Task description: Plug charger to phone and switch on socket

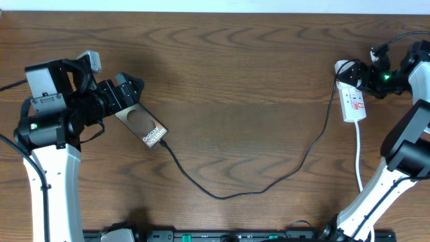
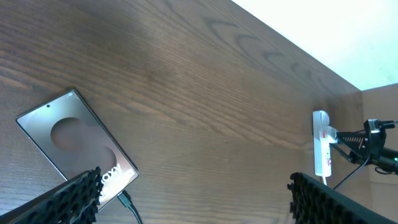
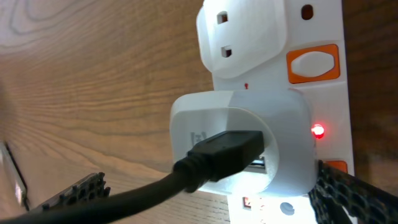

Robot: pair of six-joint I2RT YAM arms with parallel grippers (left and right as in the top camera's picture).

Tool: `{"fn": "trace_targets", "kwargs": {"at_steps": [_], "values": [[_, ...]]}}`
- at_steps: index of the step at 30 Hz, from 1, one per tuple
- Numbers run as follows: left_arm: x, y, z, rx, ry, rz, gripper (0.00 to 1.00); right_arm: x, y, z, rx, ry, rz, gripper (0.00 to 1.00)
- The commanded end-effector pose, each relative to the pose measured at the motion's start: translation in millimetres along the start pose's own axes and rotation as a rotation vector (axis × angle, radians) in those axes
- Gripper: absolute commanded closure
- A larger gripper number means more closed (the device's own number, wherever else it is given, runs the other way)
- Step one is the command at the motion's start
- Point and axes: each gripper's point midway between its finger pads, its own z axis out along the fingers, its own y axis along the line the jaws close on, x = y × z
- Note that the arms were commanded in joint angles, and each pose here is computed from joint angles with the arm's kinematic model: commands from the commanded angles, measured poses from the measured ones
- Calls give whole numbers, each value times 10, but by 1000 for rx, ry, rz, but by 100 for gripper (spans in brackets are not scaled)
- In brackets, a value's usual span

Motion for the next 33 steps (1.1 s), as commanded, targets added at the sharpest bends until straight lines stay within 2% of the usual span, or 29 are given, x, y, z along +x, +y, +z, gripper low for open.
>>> {"fn": "trace_targets", "kwargs": {"at_steps": [1, 12, 20, 33], "values": [[-37, -16, -12, -2, -8, -2, 5, 218, 246, 424, -128, 103, 52, 1], [-36, -16, -12, -2, -8, -2, 5, 201, 148, 381, -84, 103, 81, 1], [-28, -15, -12, -3, -5, -4, 5, 90, -24, 11, 85, 126, 96, 1], [-28, -14, -12, -3, -5, -3, 5, -198, 113, -534, 189, 79, 64, 1]]}}
